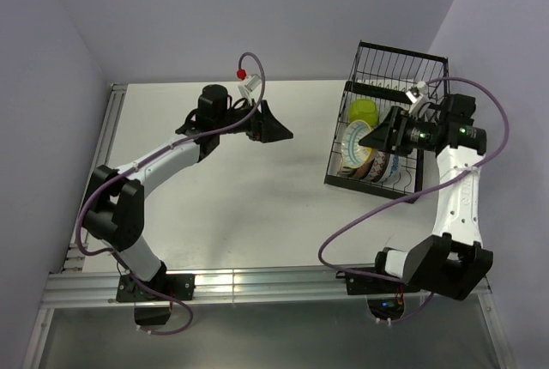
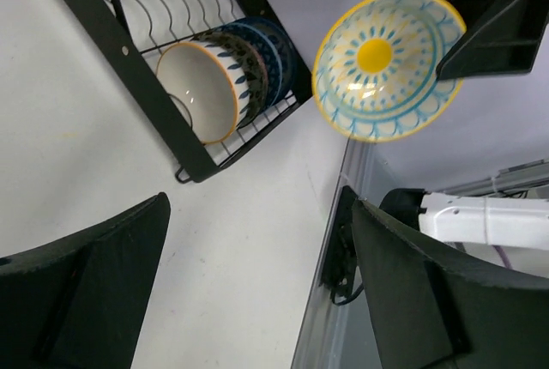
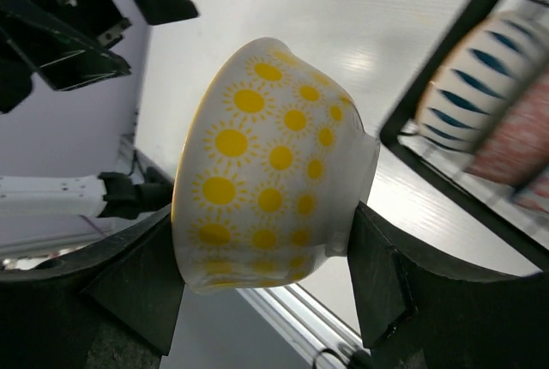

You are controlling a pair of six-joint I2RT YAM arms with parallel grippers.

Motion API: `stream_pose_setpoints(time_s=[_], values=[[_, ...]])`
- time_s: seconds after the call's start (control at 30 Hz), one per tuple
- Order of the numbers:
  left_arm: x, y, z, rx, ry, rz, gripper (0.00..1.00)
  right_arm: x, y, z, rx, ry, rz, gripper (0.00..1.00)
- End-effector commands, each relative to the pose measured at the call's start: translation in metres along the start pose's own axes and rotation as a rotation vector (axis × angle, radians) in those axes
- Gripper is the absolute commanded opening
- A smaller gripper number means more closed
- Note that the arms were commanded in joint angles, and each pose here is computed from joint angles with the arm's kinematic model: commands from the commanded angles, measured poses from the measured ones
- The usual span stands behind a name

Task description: Load the bowls into the dish rack

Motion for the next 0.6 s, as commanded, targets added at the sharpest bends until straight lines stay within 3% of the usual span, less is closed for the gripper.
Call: stream_pose_setpoints(time_s=[0.0, 0.27, 0.57], values=[[0.014, -0.013, 0.008, 0.013, -0.003, -0.125, 0.93, -0.002, -0.007, 0.026, -0.035, 0.029, 0.088, 0.0], [0.01, -0.01, 0.013, 0.043, 0.025, -0.181, 0.95, 0.002, -0.057, 0.088, -0.276, 0.021, 0.043, 0.0], [0.003, -0.009, 0.016, 0.036, 0.016, -0.173, 0.96, -0.009, -0.106, 0.123, -0.475, 0.034, -0.024, 0.0]])
Point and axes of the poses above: each gripper's point midway between its finger pads, its own z axis back along the fingers, its own y axis along the line the jaws close on, x = y × z, the point moved 5 cm from there along z, back along the fingers
